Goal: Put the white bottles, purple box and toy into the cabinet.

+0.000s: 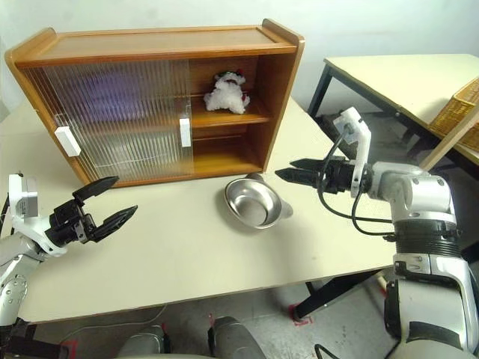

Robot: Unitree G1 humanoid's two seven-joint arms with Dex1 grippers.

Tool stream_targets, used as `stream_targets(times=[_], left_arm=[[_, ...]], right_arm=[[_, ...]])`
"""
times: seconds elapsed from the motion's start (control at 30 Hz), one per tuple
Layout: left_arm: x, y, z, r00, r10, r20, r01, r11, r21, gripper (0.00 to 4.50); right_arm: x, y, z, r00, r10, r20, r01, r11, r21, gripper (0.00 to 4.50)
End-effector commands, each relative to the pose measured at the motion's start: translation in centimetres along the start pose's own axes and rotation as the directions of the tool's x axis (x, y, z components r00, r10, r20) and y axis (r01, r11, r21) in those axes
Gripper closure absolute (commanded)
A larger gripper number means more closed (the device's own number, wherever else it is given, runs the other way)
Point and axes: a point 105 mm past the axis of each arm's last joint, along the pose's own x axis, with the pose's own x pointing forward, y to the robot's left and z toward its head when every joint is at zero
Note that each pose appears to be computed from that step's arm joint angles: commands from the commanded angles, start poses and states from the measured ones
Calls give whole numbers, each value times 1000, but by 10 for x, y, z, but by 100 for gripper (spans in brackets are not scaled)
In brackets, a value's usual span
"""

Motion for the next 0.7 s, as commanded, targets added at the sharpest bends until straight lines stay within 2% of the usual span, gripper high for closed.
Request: stream_targets(times=[0.03,0.1,0.17,0.37,0.7], left_arm=[[0,-2,-1,1000,-7,-17,7,1000,-1,0],[-1,-2,-2,1000,-5,-20,5,1000,0,0],[-2,-1,-2,1000,-5,-25,5,1000,1,0],[-1,-2,-1,1000,-5,-20,5,1000,-1,0],[-2,0,-2,1000,-10,-27,10,1000,2,0]], right_arm=[[-6,-17,-12,996,-90,12,86,979,186,4],[-8,-19,-11,994,-92,58,72,956,284,4],[-9,-21,-13,993,-103,58,80,947,312,4],[-14,-29,-63,978,-159,-136,201,893,402,4],[-15,-14,-99,967,-62,-248,183,844,505,4]])
